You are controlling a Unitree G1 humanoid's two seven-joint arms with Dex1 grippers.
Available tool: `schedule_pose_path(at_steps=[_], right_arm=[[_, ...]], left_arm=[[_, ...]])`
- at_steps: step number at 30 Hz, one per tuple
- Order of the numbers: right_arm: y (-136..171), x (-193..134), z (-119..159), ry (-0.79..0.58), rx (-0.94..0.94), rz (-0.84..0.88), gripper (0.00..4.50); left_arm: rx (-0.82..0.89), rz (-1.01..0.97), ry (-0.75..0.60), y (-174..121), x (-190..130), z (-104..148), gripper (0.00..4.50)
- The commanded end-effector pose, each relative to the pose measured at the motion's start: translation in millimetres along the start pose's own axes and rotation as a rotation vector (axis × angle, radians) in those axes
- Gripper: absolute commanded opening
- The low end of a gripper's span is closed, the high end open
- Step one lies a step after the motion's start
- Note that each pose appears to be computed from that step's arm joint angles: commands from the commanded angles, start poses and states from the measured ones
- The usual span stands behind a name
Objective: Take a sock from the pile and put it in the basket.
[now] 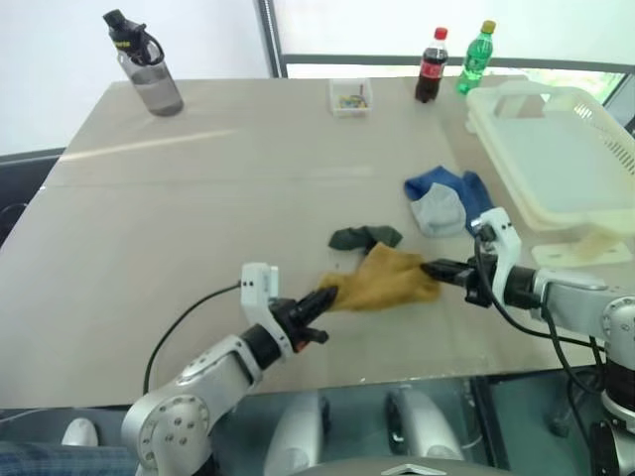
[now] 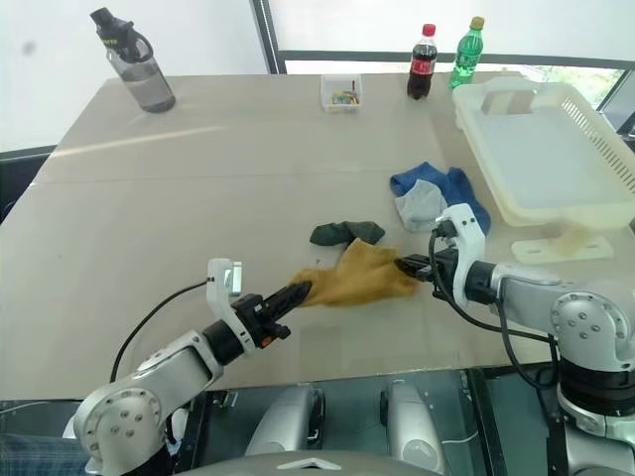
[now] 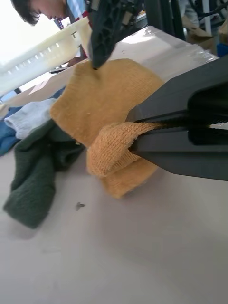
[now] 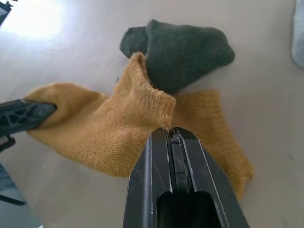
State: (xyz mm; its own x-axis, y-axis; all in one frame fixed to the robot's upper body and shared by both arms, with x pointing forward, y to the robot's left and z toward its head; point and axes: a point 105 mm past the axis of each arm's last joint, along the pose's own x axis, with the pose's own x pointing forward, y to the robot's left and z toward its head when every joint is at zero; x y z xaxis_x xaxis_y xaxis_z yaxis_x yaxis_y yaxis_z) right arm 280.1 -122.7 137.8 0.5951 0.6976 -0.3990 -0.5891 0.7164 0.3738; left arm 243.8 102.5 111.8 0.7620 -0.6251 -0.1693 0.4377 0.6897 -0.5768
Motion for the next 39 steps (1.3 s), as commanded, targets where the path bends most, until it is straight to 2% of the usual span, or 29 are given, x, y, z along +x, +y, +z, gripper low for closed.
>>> schedule_pose_path(at_steps=[1,5,11,15,19,21,23,27,30,34,39], right_arm=[[-12,12,20,-0.075,-0.002,-0.065,0.00],[-23,23,31,-0.109,-0.006,-0.108,0.00],[-41,49,51,-0.183,0.011,-0.191,0.00],[-51,55,61,-0.235,0.001,-0.247,0.00],[-58,50,83,-0.350,-0.022,-0.297,0.00],[-49,43,91,-0.382,-0.038,-0.249,0.00],[-26,39,89,-0.375,-0.037,-0.117,0.00],[8,29,64,-0.276,-0.091,0.041,0.00],[13,21,50,-0.234,-0.089,0.054,0.00],[15,13,41,-0.210,-0.077,0.055,0.00],[12,-4,33,-0.191,-0.065,0.029,0.00]], left_arm=[[0.063,0.014,-0.052,4,14,18,0.08],[0.102,0.036,-0.065,12,27,29,0.08],[0.215,0.034,-0.065,20,71,42,0.08],[0.247,-0.022,-0.074,13,99,45,0.08],[0.242,-0.070,-0.106,1,118,57,0.08],[0.215,-0.116,-0.131,-8,112,65,0.08],[0.181,-0.198,-0.144,-21,95,70,0.08],[0.179,-0.327,-0.116,-44,52,68,0.08],[0.244,-0.292,-0.145,-48,30,70,0.08],[0.195,-0.242,-0.206,-50,14,71,0.08],[0.141,-0.148,-0.177,-39,3,53,0.08]])
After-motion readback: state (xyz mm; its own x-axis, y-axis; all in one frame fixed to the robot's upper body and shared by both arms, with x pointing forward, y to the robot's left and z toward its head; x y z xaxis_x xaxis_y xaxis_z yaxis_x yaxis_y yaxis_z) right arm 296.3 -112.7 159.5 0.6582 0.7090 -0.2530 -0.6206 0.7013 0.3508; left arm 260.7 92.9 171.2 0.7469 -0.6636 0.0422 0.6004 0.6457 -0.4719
